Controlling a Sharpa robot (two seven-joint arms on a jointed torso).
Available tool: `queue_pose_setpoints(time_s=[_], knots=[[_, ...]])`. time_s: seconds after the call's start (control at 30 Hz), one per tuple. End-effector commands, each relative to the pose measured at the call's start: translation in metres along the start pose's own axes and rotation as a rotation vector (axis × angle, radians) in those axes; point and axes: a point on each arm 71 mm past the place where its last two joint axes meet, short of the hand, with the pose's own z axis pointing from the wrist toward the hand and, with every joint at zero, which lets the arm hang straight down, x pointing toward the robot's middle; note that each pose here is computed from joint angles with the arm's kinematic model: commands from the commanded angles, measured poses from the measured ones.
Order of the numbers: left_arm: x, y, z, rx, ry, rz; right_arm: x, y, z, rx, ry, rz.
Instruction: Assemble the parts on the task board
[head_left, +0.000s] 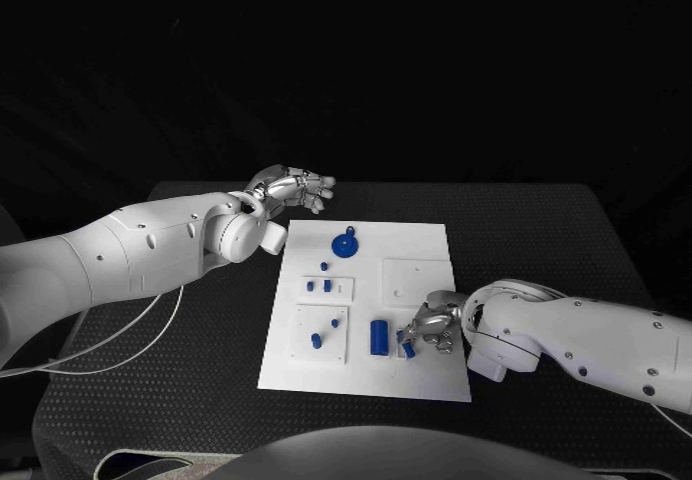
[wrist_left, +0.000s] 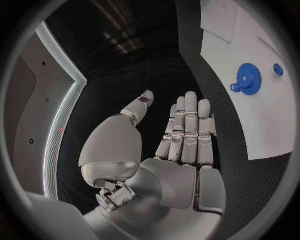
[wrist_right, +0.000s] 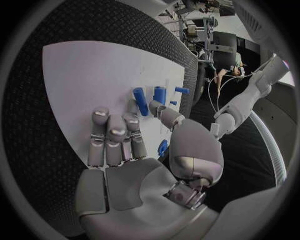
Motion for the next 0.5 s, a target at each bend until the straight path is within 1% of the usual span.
queue_pose_setpoints(time_s=[0.03,0.5], knots=[[0.0019,-0.0016,0.0004,0.009,0.015,-0.002,0.0037,0.0054,-0.0005,-0.042,0.018,-0.010],[0.0018,-0.0014,0.0001,0.006,0.017,-0.002,0.0050,0.0064,-0.0011,-0.055,0.030,-0.017]])
